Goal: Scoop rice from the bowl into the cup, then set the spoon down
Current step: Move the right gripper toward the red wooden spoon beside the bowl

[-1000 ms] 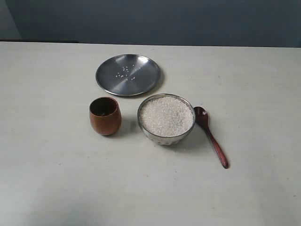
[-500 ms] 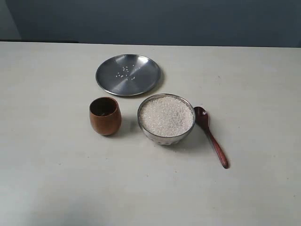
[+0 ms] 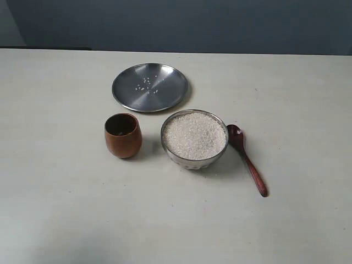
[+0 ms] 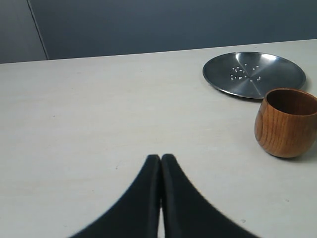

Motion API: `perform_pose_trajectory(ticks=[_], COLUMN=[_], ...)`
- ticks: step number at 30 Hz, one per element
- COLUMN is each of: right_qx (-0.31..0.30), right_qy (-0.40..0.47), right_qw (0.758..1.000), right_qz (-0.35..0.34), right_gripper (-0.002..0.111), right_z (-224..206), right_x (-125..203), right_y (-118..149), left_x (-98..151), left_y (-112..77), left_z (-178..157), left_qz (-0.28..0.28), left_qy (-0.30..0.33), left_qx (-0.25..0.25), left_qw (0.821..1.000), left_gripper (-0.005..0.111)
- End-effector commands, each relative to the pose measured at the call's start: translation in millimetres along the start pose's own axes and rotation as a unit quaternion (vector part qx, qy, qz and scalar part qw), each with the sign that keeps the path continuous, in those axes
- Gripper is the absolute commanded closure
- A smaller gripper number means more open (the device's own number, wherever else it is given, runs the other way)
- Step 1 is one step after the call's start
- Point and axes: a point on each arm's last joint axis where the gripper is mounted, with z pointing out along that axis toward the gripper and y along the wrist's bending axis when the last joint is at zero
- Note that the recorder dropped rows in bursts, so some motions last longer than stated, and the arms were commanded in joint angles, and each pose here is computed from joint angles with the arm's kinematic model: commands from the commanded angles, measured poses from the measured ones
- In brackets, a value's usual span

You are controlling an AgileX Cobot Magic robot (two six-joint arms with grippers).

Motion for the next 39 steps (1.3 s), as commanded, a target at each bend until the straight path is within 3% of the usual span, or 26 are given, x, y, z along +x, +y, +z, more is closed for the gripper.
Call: perform_pose_trajectory(ticks=[1, 8, 12, 17, 20, 39], right_qx=[-0.016, -0.052, -0.055, -0.057, -0.057, -0.062], right_qy=[0.043, 0.046, 0.044, 0.043, 0.043, 0.044], right_qw=[0.999, 0.998, 0.997, 0.997, 0.997, 0.997], right_qz=[-0.004, -0.007, 0.005, 0.013, 0.013, 0.031], right_gripper=[0.108, 0.108, 0.108, 0.108, 0.108, 0.108], right_z=[15.3, 19.1, 19.0, 19.0, 19.0, 18.8], right_x=[9.6, 11.6, 11.2, 10.8, 10.8, 10.9], right_y=[7.0, 18.3, 18.9, 19.4, 19.4, 21.3], left_x=[0.6, 0.6, 0.6, -7.7, -9.8, -9.8], left_y=[-0.1, -0.1, 2.3, 7.4, 8.4, 8.6], left_z=[0.2, 0.2, 0.2, -0.6, -0.9, -0.9], left_qz=[-0.005, -0.005, 0.033, 0.148, 0.185, 0.189], left_qy=[-0.004, -0.004, -0.004, -0.043, -0.052, -0.052], left_qx=[0.0, 0.0, -0.013, -0.048, -0.057, -0.059], left_qw=[1.0, 1.0, 0.999, 0.987, 0.98, 0.979], left_gripper=[0.106, 0.106, 0.106, 0.106, 0.106, 0.106])
